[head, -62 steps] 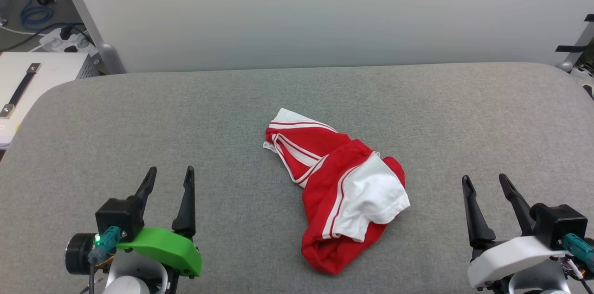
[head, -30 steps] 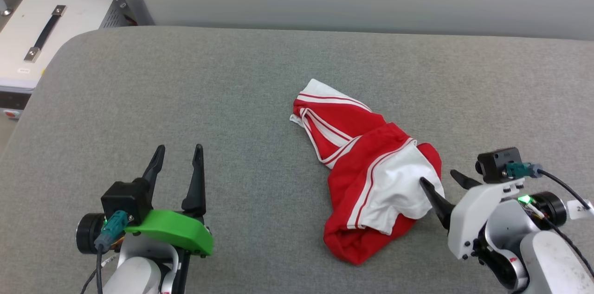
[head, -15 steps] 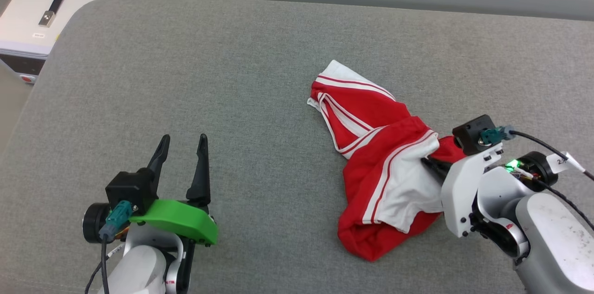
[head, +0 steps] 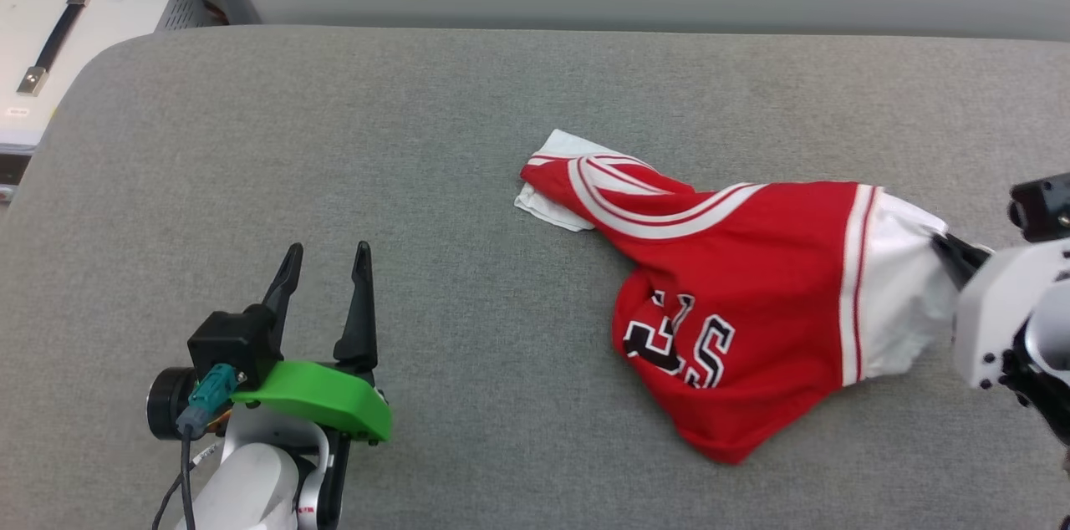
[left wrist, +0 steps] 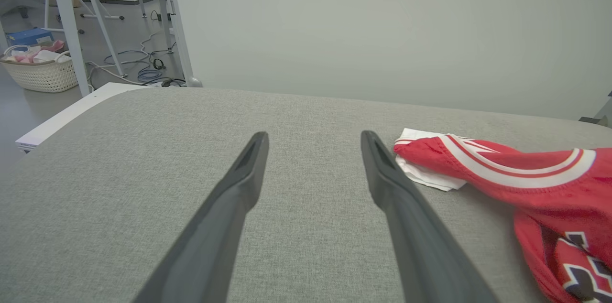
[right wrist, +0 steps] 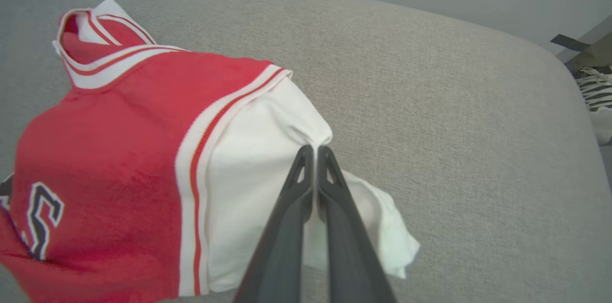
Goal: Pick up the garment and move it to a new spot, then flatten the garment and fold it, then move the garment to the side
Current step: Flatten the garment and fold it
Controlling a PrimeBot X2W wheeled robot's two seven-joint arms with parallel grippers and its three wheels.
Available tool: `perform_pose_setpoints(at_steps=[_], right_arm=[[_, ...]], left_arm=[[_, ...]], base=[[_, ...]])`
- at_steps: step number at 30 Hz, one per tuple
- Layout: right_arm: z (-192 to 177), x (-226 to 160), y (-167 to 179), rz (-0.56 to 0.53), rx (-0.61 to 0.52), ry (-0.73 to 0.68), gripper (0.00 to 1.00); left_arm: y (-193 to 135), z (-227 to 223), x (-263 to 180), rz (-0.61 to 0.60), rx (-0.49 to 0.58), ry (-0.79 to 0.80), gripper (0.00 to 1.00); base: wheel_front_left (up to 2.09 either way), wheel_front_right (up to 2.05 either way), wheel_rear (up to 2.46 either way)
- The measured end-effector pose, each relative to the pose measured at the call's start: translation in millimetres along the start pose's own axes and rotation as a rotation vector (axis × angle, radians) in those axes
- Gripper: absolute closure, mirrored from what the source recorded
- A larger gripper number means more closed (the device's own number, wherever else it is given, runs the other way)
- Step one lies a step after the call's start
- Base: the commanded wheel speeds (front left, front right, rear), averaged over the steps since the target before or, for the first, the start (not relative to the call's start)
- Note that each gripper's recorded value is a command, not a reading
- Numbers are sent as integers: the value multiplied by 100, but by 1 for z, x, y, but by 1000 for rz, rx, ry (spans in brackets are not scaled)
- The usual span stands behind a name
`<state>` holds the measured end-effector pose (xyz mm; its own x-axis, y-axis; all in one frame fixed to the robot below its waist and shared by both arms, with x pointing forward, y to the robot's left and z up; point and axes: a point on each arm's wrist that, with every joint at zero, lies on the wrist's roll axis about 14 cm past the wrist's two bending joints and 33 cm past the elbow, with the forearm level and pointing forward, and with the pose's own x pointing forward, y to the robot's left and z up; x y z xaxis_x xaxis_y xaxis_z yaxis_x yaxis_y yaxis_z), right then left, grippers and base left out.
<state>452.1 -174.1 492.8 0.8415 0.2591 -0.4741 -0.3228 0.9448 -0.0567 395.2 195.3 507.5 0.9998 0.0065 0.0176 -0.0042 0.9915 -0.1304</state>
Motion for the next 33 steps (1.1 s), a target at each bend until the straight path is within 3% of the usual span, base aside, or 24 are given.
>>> perform_pose_setpoints(at_steps=[7,15,18,19,20,21,26,33], right_arm=[[-80,-36,-70,-235,164,181,100],[-169,-65,-79,-360,351,364,100],[-177,-67,-77,-381,384,356,100],[-178,-66,-76,-386,396,345,81],[-177,-66,-76,-391,403,329,49],[-176,-66,-76,-399,405,310,0],[-161,-69,-87,-460,391,169,0],[-90,-74,-91,-500,273,-174,0]], left_arm=[[-8,-3,4,-22,-7,8,0],[-8,-9,6,-24,-4,25,0],[-7,-10,6,-24,-1,29,0],[-6,-10,7,-22,2,29,0],[-6,-10,7,-22,4,30,0],[-5,-10,7,-21,9,33,0],[-5,-7,5,-24,17,32,0],[-4,-4,-4,-17,15,33,0]], base=[[0,0,0],[0,0,0],[0,0,0],[0,0,0],[0,0,0],[0,0,0],[0,0,0],[0,0,0]])
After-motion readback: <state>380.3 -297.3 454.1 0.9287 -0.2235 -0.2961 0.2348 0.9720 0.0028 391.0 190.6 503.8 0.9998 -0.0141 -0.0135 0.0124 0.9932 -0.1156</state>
